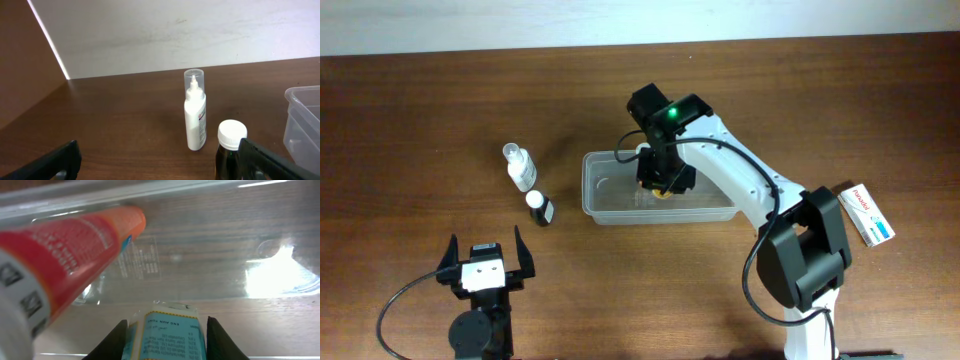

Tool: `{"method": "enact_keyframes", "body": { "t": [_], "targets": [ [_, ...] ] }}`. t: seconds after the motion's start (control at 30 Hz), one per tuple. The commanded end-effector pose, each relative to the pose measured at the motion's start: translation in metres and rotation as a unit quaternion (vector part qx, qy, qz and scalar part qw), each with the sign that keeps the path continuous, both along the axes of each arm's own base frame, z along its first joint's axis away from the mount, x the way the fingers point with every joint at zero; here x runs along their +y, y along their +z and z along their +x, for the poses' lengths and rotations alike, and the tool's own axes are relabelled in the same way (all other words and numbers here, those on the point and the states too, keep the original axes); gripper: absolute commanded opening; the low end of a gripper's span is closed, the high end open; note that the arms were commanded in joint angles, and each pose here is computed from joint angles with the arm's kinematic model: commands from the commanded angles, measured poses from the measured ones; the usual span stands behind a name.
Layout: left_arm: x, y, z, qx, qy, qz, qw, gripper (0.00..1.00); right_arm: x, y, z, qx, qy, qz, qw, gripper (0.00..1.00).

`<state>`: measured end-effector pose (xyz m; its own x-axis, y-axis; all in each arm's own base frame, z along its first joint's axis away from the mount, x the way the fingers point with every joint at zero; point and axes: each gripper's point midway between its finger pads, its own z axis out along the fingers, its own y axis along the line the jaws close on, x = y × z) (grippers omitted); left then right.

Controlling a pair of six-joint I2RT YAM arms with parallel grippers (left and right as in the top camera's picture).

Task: Pack container
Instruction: 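Carry the gold jar with right gripper into the container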

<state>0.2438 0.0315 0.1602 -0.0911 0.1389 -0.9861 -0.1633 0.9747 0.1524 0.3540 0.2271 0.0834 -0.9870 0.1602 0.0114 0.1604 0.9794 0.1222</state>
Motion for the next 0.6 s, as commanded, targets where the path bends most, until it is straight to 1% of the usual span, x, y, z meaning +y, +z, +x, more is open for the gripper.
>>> {"method": "enact_keyframes", "body": {
  "t": [0.0,0.1,0.17,0.23,0.3,0.5,0.57],
  "targets": [
    [-0.001,-0.001,0.000,0.001,-0.004,0.010,1.000,1.00,-0.006,0.035,0.018,-0.051,0.021,0.019,0.998,0.09],
    [-0.001,-0.001,0.000,0.001,-0.004,0.010,1.000,1.00,-0.011,0.056,0.021,-0.077,0.063,0.024,0.995,0.09],
    [-0.001,-0.001,0.000,0.001,-0.004,0.010,1.000,1.00,-0.017,0.070,0.018,-0.090,0.108,0.022,0.990,0.09],
    [-0.001,-0.001,0.000,0.001,-0.004,0.010,1.000,1.00,-0.026,0.081,0.014,-0.098,0.130,0.019,0.987,0.08],
    [-0.001,-0.001,0.000,0.002,-0.004,0.010,1.000,1.00,-0.035,0.088,0.013,-0.099,0.128,0.018,0.987,0.04],
    [-0.001,-0.001,0.000,0.001,-0.004,0.010,1.000,1.00,-0.061,0.085,0.008,-0.070,0.088,0.009,0.994,0.04],
    [-0.001,-0.001,0.000,0.001,-0.004,0.010,1.000,1.00,-0.062,0.081,0.005,-0.064,0.090,0.006,0.994,0.04]
  ]
}}
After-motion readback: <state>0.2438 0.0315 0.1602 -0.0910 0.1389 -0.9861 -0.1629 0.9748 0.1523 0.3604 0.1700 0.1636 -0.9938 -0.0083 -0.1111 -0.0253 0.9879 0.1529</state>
